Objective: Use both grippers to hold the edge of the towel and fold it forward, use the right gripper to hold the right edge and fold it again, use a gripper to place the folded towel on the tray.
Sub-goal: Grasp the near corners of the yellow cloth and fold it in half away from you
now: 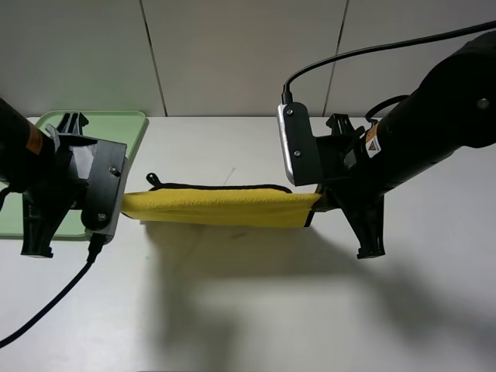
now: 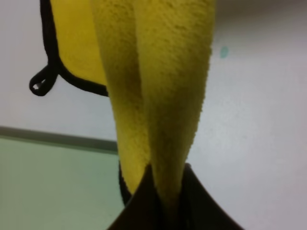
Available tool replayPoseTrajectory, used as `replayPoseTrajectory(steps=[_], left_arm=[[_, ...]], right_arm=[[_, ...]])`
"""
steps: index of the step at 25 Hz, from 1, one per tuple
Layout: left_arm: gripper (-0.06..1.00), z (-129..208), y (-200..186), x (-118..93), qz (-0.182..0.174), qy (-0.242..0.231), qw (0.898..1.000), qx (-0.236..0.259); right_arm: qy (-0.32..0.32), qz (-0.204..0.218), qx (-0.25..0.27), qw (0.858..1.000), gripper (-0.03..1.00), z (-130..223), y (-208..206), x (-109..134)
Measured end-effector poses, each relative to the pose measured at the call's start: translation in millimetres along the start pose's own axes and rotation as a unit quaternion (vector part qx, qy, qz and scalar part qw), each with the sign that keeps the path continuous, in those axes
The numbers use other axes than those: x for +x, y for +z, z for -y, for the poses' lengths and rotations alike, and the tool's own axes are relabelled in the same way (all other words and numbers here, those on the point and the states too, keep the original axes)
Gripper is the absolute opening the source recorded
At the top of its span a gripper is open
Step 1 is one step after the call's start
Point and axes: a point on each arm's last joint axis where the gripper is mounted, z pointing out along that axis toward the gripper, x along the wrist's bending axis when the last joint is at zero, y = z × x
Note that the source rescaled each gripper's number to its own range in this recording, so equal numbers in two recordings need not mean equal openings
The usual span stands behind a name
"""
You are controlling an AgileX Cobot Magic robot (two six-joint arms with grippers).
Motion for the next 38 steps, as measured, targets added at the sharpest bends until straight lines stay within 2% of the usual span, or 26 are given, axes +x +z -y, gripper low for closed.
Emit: replayPoseTrajectory(steps=[5,11,18,27,38], left_arm=[[0.0,-0.9,5.1,2.2,-0.005,0.004,1.0,0.005],[0.0,-3.1,41.2,5.1,0.015,-0.013,0.998,0.052],[0.0,-10.8,80.6,17.7,0.005,-0.037,0.996,0.085],[0.0,-31.2,102.5,46.0,-0.023,-0.022,0.998,0.059],[0.0,-39.8,117.9,47.2,-0.027,-0.011,0.999,0.029]], right_arm=[[-0.002,0.009,-0.004,1.0,0.0,-2.2,3.9,-3.7],[0.01,0.004,-0.003,1.0,0.0,-8.0,23.1,-11.1],[0.005,0.019,-0.011,1.0,0.0,-10.1,47.7,-16.6],[0.063,0.053,-0.002,0.997,0.0,22.9,71.5,-38.7],[0.067,0.064,-0.006,0.996,0.0,27.4,83.6,-41.7]])
